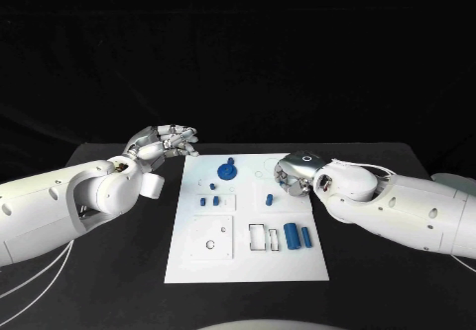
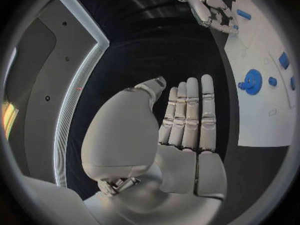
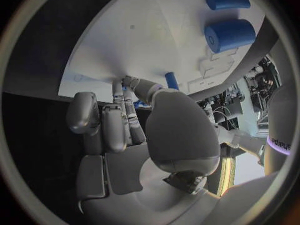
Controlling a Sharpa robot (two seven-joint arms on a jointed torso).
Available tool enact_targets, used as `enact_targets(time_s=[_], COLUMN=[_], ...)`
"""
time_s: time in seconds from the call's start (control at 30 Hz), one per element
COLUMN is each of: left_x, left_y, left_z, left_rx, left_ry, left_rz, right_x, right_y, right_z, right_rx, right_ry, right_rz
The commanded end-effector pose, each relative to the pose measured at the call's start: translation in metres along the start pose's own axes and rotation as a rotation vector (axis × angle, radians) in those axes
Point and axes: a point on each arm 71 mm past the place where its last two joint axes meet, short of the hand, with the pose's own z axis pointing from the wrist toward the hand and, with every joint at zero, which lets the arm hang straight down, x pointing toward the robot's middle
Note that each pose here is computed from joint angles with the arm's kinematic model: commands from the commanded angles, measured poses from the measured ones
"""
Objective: Assemble the parts on the task board
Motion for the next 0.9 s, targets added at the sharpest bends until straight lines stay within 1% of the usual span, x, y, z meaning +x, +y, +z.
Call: enact_targets(time_s=[0.03, 0.23, 0.4, 0.6, 0.9], left_x=[0.0036, 0.0041, 0.0047, 0.0049, 0.0072], left_y=[-0.0006, -0.0003, -0.0001, 0.0003, 0.0016], left_z=[0.0001, 0.0000, 0.0002, 0.0004, 0.0007], left_rx=[0.004, 0.000, -0.002, -0.006, -0.021], left_ry=[0.030, 0.034, 0.038, 0.041, 0.077], left_rz=[0.001, 0.003, 0.002, 0.001, 0.007], right_x=[0.011, 0.008, 0.005, 0.002, -0.006], right_y=[-0.002, 0.002, 0.004, 0.005, 0.004], right_z=[-0.003, -0.004, -0.005, -0.007, -0.012], right_rx=[0.029, 0.020, 0.013, 0.008, 0.005], right_ry=[0.039, -0.017, -0.053, -0.082, -0.134], right_rz=[-0.054, -0.045, -0.036, -0.027, -0.015])
